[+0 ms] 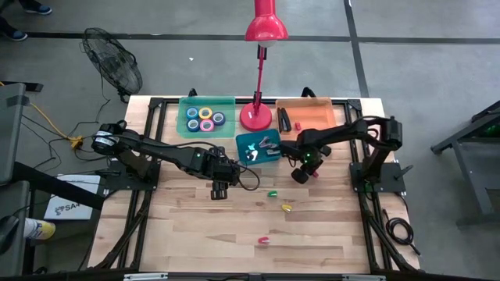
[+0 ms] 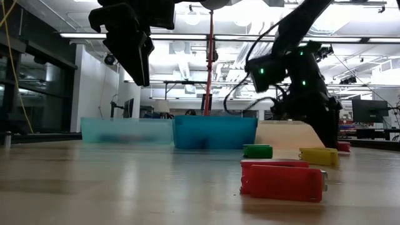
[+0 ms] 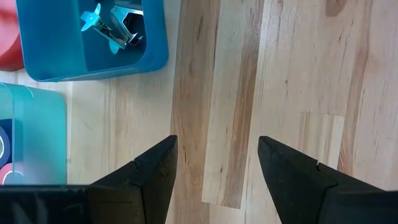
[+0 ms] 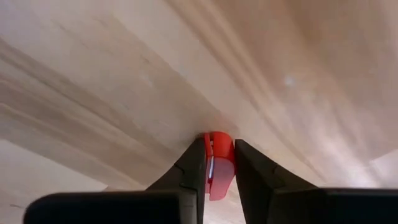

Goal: Pick and place Stapler, Stapler remover, tape
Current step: Put the top red stapler into the orange bin

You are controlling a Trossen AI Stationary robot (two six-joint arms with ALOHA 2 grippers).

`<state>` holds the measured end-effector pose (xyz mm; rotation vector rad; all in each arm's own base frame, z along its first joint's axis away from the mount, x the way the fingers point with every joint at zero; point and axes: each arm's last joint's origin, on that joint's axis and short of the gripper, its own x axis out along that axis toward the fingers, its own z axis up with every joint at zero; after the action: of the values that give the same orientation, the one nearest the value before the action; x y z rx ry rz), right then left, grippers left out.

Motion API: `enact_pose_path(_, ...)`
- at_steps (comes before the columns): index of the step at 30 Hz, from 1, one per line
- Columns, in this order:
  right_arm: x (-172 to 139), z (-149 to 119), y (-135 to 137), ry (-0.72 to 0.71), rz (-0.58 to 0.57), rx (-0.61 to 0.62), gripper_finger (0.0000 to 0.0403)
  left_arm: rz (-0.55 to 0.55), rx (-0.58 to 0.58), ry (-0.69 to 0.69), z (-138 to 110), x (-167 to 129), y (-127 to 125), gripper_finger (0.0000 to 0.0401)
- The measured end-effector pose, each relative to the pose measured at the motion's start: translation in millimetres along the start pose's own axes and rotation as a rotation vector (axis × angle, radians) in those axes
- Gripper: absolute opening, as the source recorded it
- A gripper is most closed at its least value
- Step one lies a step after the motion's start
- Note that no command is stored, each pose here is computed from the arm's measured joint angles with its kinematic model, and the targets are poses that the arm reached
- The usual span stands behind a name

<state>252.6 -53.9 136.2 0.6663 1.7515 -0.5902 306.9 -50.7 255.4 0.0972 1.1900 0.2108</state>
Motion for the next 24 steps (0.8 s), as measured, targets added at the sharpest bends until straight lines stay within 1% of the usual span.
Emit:
enact_pose_path(4,-20.3,-5.3,-3.3,-0.095,-0.012,0.009,0.0053,0.0,0.002,0.0,0.0,0.0,0.0,0.0217)
enact_pose_path(7,-40.3,-8.1,-5.9,-0.215,-0.043,-0.003,0.0053,-0.001,0.002,-0.002,0.2,0.0,-0.1,0.0217)
enact_pose_path(12,-71.9,-8.7,-16.9,-0.434,-0.166,0.044,0.0053,-0.002,0.0,-0.007,0.7,0.0,-0.2,0.0217)
enact_pose_path(15,-83.8,-3.7,-26.1,-0.53,-0.238,0.084,0.0052,-0.002,-0.001,-0.01,1.0,0.0,-0.2,0.0217)
enact_pose_path(20,-90.1,13.5,-43.3,-0.605,-0.303,0.103,0.0052,-0.002,-0.001,-0.011,1.1,0.0,-0.2,0.0217)
enact_pose_path(24,-88.0,27.3,-64.4,-0.609,-0.357,0.187,0.0052,-0.002,-0.013,-0.011,1.0,0.0,-0.3,0.0217)
